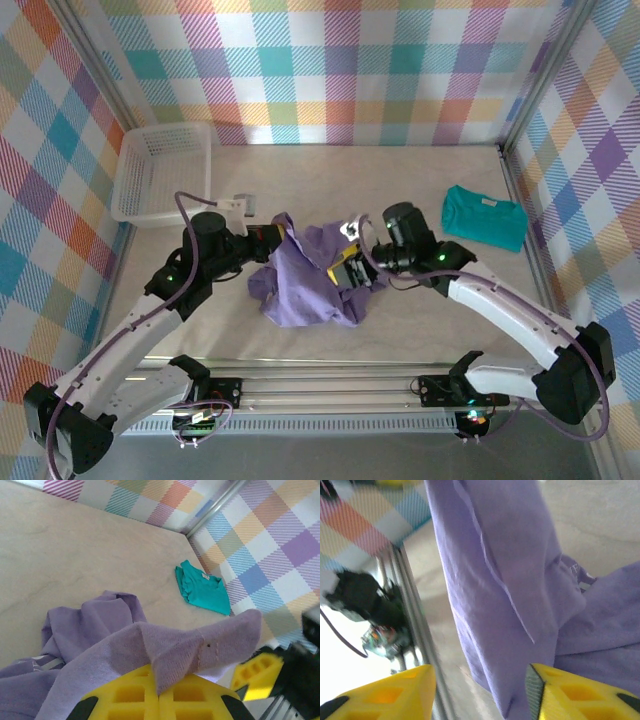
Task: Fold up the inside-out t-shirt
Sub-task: Adjust the T-shirt at the center of the table.
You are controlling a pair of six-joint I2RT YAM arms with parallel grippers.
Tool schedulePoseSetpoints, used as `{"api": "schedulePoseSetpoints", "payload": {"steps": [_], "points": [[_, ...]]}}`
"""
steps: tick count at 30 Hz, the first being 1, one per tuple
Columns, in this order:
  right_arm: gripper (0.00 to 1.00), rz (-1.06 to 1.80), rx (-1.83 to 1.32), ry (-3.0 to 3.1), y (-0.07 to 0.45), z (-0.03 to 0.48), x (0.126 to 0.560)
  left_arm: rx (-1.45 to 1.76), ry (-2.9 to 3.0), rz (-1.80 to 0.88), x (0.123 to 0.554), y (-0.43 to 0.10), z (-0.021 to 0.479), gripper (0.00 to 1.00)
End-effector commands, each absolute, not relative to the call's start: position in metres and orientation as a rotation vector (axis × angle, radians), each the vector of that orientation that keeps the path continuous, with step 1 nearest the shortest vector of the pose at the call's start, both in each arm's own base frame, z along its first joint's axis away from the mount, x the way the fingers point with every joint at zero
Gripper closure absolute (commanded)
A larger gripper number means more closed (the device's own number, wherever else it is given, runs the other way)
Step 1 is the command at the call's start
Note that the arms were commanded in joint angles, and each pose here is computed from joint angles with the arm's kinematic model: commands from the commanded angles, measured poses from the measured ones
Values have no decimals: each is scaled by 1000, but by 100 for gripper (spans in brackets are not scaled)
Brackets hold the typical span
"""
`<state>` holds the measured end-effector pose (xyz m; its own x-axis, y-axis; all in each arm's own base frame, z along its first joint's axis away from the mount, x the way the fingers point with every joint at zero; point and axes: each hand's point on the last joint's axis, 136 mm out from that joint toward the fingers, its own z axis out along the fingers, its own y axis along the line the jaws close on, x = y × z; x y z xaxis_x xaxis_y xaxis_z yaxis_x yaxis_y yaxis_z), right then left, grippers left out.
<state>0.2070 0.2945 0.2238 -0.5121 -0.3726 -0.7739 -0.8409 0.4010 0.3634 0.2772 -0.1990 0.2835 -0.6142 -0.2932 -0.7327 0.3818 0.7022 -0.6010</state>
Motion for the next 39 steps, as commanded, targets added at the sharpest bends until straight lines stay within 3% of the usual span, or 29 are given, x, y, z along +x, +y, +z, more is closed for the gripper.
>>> {"api": "schedulePoseSetpoints", "payload": {"steps": [1,15,21,25,33,37,39], "points": [[48,836,-1081,1937,300,210,229,-6,2012,-1046,272,-195,293,100],[35,660,-1204,1857,340,182,250,-25,2033,-1066,269,-191,294,100],[38,583,-1197,1858,343,184,264,-15,2038,-1076,269,-194,293,100],[49,516,-1184,1867,339,184,274,-12,2037,-1080,269,-194,293,100],[89,444,-1222,1841,328,193,272,-31,2051,-1025,270,-187,287,100],[99,467,-1271,1844,328,194,265,-40,2061,-974,271,-180,282,100],[100,503,-1291,1846,327,196,260,-49,2069,-936,272,-175,278,100]]}}
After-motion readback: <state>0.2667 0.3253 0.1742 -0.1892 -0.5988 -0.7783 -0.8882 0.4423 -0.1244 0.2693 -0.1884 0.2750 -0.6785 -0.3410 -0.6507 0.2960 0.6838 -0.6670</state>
